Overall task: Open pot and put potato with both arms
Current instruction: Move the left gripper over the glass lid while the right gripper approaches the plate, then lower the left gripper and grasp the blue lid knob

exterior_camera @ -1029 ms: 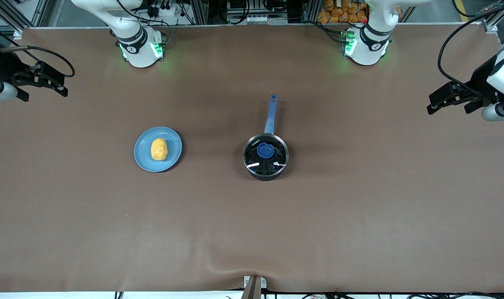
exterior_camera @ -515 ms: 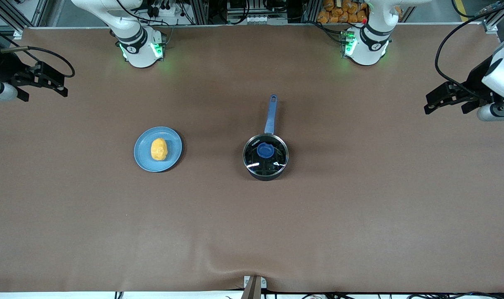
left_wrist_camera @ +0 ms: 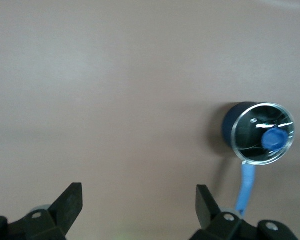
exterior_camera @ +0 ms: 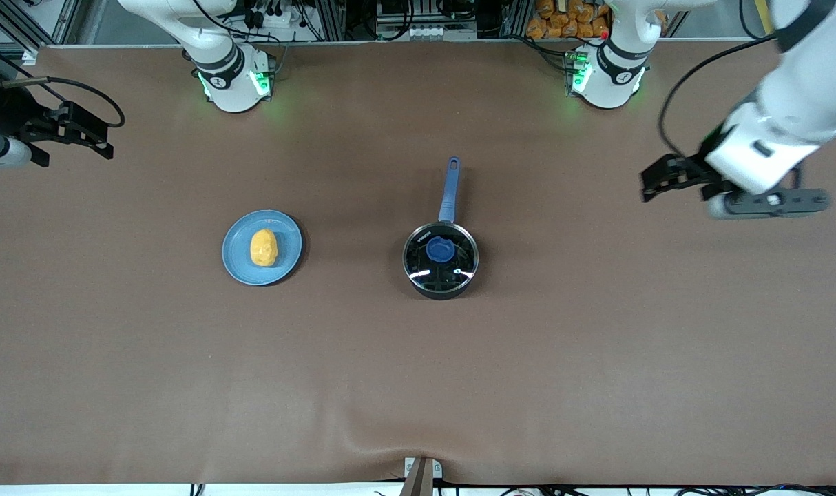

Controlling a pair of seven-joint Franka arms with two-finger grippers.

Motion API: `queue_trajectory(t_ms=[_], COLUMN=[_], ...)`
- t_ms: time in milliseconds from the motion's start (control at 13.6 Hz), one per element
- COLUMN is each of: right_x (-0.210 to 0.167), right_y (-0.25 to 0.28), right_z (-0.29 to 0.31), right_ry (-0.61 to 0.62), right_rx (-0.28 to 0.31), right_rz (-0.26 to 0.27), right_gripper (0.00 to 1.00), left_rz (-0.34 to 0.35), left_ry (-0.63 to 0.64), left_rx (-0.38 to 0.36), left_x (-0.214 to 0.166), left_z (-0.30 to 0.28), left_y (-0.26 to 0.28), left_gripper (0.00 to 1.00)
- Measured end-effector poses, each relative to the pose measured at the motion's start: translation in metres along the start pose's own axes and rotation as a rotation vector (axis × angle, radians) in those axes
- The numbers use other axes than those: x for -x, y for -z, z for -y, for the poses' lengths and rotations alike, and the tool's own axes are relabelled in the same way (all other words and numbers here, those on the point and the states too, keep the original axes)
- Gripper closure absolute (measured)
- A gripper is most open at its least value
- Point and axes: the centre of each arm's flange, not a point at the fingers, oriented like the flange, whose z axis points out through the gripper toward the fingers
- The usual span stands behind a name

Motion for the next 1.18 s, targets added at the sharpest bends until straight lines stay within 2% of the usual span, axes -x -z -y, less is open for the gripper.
queue_trajectory(t_ms=[294, 662, 1176], right_x=[0.0, 0.0, 0.0], right_y=[0.0, -0.001, -0.001], right_z=[0.0, 0.0, 0.001], right_ry=[0.0, 0.001, 0.003], right_rx=[0.0, 0.0, 0.0], right_rz=[0.002, 0.002, 0.003], right_gripper=[0.0, 0.0, 0.0], left_rz=[0.054, 0.066, 0.092], left_ry=[0.011, 0.043, 0.051], left_rx=[0.019, -0.02, 0.007], left_x=[0.011, 0.031, 0.033], left_z=[-0.086, -0.184, -0.223], left_y=[-0.054, -0.142, -0.21], left_gripper=[0.0, 0.0, 0.0])
